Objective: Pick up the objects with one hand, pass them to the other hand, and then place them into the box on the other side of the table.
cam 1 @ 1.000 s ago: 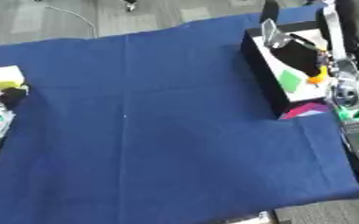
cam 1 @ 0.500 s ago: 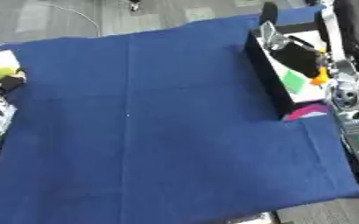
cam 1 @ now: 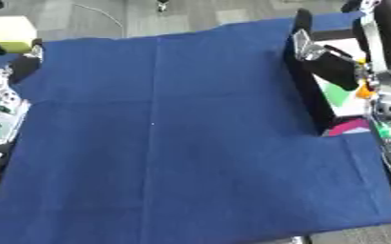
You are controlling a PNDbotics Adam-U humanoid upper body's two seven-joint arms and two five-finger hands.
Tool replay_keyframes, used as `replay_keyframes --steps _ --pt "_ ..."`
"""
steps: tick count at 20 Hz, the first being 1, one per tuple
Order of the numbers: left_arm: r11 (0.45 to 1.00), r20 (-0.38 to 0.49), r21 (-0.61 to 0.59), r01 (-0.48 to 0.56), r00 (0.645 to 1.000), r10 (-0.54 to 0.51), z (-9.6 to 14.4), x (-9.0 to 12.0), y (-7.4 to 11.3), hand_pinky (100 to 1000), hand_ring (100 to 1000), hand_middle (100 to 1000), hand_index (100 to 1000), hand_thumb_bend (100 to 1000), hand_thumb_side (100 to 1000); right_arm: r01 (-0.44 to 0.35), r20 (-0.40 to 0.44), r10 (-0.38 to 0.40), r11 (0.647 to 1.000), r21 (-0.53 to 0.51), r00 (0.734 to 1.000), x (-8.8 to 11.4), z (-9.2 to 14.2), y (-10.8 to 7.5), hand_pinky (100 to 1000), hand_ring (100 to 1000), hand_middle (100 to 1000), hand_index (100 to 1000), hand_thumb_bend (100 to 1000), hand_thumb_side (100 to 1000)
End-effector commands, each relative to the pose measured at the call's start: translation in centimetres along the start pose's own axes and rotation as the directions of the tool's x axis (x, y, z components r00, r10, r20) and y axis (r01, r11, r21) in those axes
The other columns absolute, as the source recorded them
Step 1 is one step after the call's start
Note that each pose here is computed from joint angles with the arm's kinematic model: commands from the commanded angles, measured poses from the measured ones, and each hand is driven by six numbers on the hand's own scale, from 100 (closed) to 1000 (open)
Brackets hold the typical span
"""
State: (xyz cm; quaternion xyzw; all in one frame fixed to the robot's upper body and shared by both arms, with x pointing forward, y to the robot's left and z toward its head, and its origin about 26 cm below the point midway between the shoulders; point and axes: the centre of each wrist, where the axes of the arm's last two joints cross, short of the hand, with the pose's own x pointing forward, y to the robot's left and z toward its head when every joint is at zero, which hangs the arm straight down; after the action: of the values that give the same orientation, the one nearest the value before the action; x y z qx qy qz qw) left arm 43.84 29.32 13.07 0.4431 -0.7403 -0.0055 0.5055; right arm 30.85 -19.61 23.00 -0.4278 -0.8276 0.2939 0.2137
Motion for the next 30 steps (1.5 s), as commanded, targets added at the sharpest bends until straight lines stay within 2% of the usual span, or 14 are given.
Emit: replay_keyframes --steps 1,6,9,12,17,20,22,24,25,27,30 --pt "0.995 0.142 -0.075 -0.061 0.987 0.071 1.6 3.1 -1.4 697 487 314 549 417 100 -0.011 0.025 0.011 1.000 0.015 1.000 0.2 -0.3 -0.8 531 873 706 923 100 427" --pt "0.956 0.275 -0.261 -0.133 0.939 0.206 6.9 6.7 -4.8 709 495 320 556 405 100 0.028 0.038 -0.031 0.996 0.086 0.999 1.0 -0.4 -0.4 496 897 703 948 100 422" --pt "0.907 0.319 -0.372 -0.198 0.890 0.325 10.2 9.3 -6.3 714 499 323 558 400 100 0.080 0.027 -0.085 0.988 0.132 0.996 1.8 -0.3 0.1 444 936 684 976 100 432" --pt "0.840 0.328 -0.464 -0.280 0.827 0.456 12.9 11.8 -7.0 717 500 325 560 398 100 0.132 0.004 -0.135 0.976 0.172 0.991 2.6 -0.3 0.5 415 955 671 992 100 437" --pt "0.754 0.346 -0.563 -0.339 0.731 0.588 14.7 13.8 -6.4 718 500 323 559 392 100 0.205 -0.041 -0.201 0.952 0.226 0.979 3.5 -0.3 0.9 383 980 660 1000 100 436" --pt "0.730 0.363 -0.603 -0.321 0.704 0.610 14.8 14.2 -6.4 718 501 323 561 382 100 0.254 -0.070 -0.245 0.934 0.251 0.967 3.8 -0.2 1.1 369 998 658 1000 100 477" --pt "0.728 0.383 -0.617 -0.298 0.694 0.609 14.6 14.5 -6.3 718 502 324 563 375 100 0.286 -0.084 -0.274 0.921 0.265 0.958 3.9 -0.1 1.3 363 1000 665 1000 100 466" --pt "0.729 0.401 -0.627 -0.277 0.688 0.606 14.3 14.8 -6.1 718 503 325 564 369 100 0.317 -0.099 -0.301 0.907 0.277 0.948 4.0 0.1 1.4 359 1000 675 1000 100 500" --pt "0.724 0.407 -0.640 -0.258 0.684 0.605 14.0 14.9 -5.8 718 503 326 565 368 100 0.363 -0.118 -0.343 0.888 0.284 0.932 3.9 0.1 1.4 356 1000 676 1000 100 510" --pt "0.708 0.412 -0.669 -0.227 0.680 0.607 13.1 15.2 -5.0 718 503 326 565 366 100 0.495 -0.170 -0.465 0.823 0.279 0.869 3.2 -0.1 0.9 351 1000 680 1000 100 535" --pt "0.700 0.408 -0.680 -0.215 0.682 0.606 12.6 15.3 -4.4 717 504 327 566 367 100 0.612 -0.219 -0.572 0.751 0.249 0.790 2.8 -0.2 0.6 338 1000 686 1000 100 595"
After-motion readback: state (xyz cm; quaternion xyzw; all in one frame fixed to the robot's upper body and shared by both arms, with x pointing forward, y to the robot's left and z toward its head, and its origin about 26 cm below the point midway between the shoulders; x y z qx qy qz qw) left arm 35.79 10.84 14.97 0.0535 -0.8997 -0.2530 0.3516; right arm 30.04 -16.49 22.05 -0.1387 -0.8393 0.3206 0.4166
